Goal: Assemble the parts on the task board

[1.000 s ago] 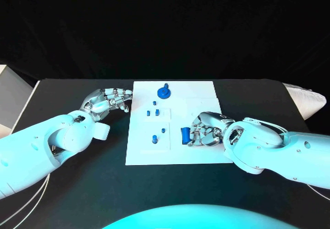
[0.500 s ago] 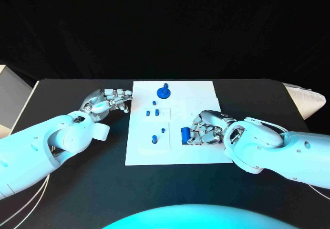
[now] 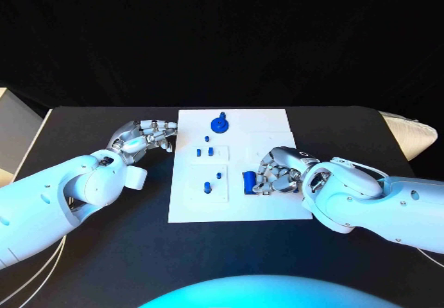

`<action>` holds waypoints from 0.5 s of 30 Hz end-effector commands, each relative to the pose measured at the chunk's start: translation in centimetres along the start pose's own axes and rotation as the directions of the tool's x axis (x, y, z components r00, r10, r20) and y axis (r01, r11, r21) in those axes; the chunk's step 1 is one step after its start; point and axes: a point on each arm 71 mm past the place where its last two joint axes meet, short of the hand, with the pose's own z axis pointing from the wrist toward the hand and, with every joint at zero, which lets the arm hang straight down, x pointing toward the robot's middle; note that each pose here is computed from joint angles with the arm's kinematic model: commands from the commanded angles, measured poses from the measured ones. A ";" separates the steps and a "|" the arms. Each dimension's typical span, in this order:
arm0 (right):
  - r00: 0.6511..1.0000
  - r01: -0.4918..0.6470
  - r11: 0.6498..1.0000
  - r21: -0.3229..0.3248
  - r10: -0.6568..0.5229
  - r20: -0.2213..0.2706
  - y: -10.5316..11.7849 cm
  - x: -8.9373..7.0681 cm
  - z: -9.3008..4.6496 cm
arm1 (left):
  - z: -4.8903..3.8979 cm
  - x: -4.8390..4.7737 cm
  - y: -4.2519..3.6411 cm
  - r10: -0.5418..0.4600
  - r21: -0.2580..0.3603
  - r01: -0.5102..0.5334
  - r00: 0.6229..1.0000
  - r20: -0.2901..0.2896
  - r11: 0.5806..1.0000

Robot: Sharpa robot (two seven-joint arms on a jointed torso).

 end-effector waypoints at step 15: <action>0.974 -0.218 0.975 0.040 0.215 0.064 -4.3 -2.2 -1.7 | 0.03 0.38 -0.09 -0.011 0.012 0.011 1.000 -0.023 1.000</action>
